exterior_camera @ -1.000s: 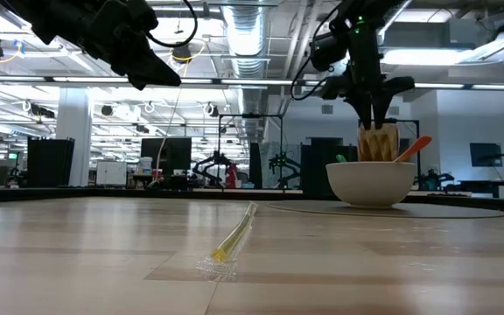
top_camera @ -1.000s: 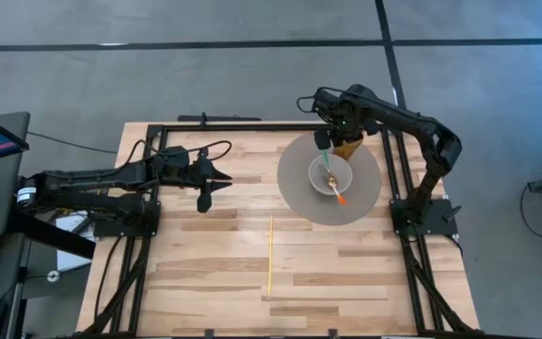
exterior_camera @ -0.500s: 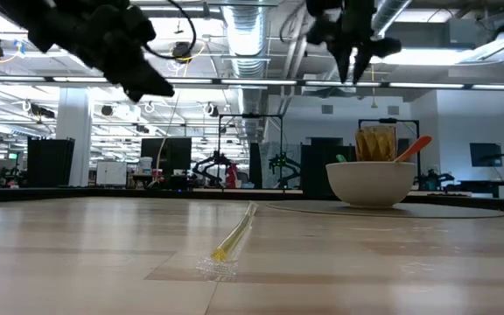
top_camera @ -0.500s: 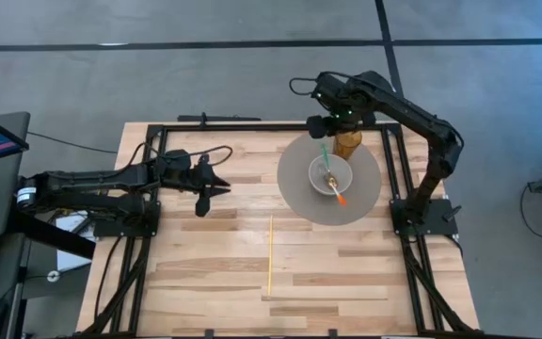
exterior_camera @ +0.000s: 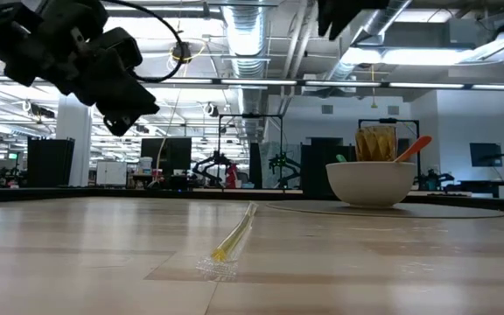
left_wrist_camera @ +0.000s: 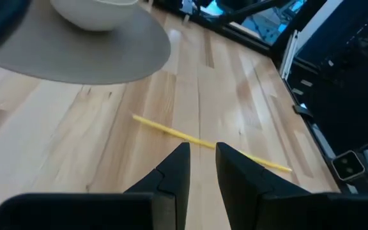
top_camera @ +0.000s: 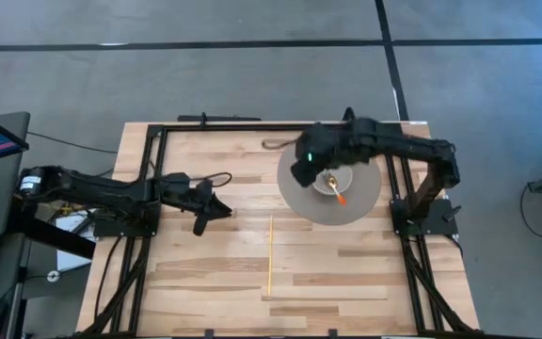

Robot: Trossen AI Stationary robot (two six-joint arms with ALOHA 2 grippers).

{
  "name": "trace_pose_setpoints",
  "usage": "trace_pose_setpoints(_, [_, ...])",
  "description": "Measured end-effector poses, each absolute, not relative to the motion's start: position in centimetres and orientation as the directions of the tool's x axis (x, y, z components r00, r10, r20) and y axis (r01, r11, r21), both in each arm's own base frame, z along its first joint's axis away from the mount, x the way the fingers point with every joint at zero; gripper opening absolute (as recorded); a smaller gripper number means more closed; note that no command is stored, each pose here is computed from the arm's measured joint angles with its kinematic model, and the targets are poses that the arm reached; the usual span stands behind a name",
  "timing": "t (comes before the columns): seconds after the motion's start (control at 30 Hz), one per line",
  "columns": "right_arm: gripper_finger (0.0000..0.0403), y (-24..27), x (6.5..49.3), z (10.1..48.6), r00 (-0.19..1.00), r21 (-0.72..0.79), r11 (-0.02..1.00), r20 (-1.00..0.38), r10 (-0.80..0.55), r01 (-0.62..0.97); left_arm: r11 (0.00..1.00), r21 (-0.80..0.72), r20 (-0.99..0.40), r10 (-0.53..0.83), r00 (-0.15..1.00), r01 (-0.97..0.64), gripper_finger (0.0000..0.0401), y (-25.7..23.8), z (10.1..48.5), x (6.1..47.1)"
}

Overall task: Pick & Place Utensil
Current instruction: Put the yellow straw into the brown cup on the gray mat

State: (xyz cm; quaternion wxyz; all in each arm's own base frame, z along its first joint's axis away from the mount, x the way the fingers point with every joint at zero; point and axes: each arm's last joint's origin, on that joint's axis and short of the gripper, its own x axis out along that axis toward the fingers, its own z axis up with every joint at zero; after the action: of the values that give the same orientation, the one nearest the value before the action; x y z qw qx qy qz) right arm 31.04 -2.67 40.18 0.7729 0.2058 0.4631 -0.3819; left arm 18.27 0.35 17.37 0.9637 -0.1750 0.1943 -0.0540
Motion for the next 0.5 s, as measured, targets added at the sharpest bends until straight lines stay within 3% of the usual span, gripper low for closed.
trace_pose_setpoints(0.13, [0.0109,1.1,31.6,40.1,0.348,0.039,0.545,-0.807,-0.477,0.837,0.933,-0.359,-0.385,-0.186,0.904,0.039,0.0076,-0.5,16.6,18.8])
trace_pose_setpoints(0.37, [0.0109,8.0,34.4,35.0,0.545,0.186,0.649,-0.732,-0.409,0.737,0.933,-0.357,-0.402,-0.185,0.897,0.033,0.0076,-0.6,16.3,18.9])
trace_pose_setpoints(0.5, [0.0109,9.9,35.9,31.1,0.654,0.36,0.617,-0.671,-0.35,0.7,0.939,-0.342,-0.381,-0.185,0.906,0.048,0.0076,-0.6,16.7,18.8])
